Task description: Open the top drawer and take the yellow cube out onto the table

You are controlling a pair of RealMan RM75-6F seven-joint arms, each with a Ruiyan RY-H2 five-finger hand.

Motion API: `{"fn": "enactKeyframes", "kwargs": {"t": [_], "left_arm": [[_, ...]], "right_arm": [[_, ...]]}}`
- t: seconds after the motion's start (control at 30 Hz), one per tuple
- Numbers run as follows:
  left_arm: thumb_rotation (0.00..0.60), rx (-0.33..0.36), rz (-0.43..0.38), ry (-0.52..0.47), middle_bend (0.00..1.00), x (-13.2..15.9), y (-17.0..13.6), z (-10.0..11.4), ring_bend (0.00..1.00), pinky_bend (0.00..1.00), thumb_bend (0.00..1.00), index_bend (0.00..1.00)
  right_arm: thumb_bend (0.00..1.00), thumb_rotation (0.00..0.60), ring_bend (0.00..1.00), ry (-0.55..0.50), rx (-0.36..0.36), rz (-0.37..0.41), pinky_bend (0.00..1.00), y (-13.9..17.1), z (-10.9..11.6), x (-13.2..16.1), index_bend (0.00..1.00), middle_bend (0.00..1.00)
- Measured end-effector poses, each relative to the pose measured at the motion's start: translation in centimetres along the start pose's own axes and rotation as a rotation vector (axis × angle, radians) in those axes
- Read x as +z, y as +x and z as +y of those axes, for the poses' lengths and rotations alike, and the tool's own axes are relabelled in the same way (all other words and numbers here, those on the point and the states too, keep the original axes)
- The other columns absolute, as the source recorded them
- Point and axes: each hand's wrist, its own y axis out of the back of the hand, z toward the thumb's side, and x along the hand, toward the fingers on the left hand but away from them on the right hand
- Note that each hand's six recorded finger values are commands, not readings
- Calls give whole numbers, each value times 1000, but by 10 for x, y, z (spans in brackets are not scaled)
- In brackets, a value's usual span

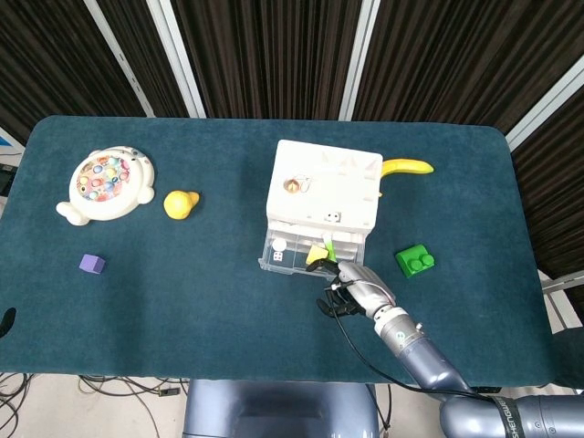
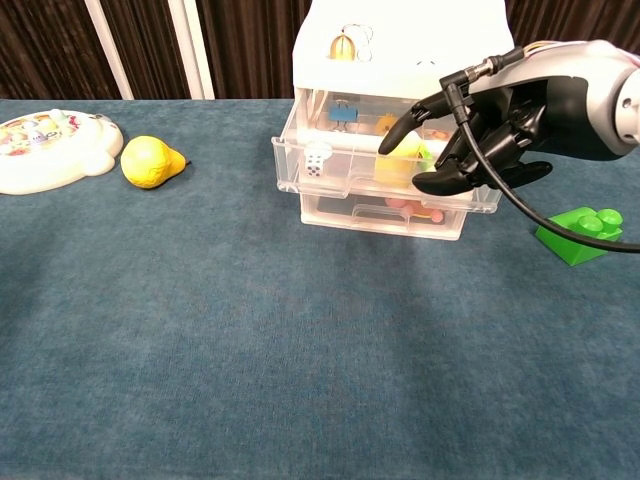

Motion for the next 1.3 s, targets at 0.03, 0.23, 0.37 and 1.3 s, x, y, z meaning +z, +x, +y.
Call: {"fn": "enactKeyframes", "kwargs": {"t": [0.03, 0.23, 0.37, 1.3], "left_arm": [[600, 0, 0, 0, 0, 0, 0, 0, 0, 0, 301, 62], [600, 0, 0, 0, 0, 0, 0, 0, 0, 0, 301, 62], [600, -1, 0, 0, 0, 0, 0, 0, 0, 0, 301, 62], [600, -2, -2, -4, 0, 0, -2, 1, 0, 0, 302, 62]], "right_arm": [[457, 600, 919, 0, 0, 0, 993, 0, 0, 0, 293, 894], [457, 600, 919, 8, 9, 6, 993, 3, -1, 2, 295, 894], [457, 600, 919, 14, 17, 6, 993, 3, -2, 2, 295, 894], [148, 600, 984, 433, -164, 198, 1000, 3, 75, 28, 301, 984]]}}
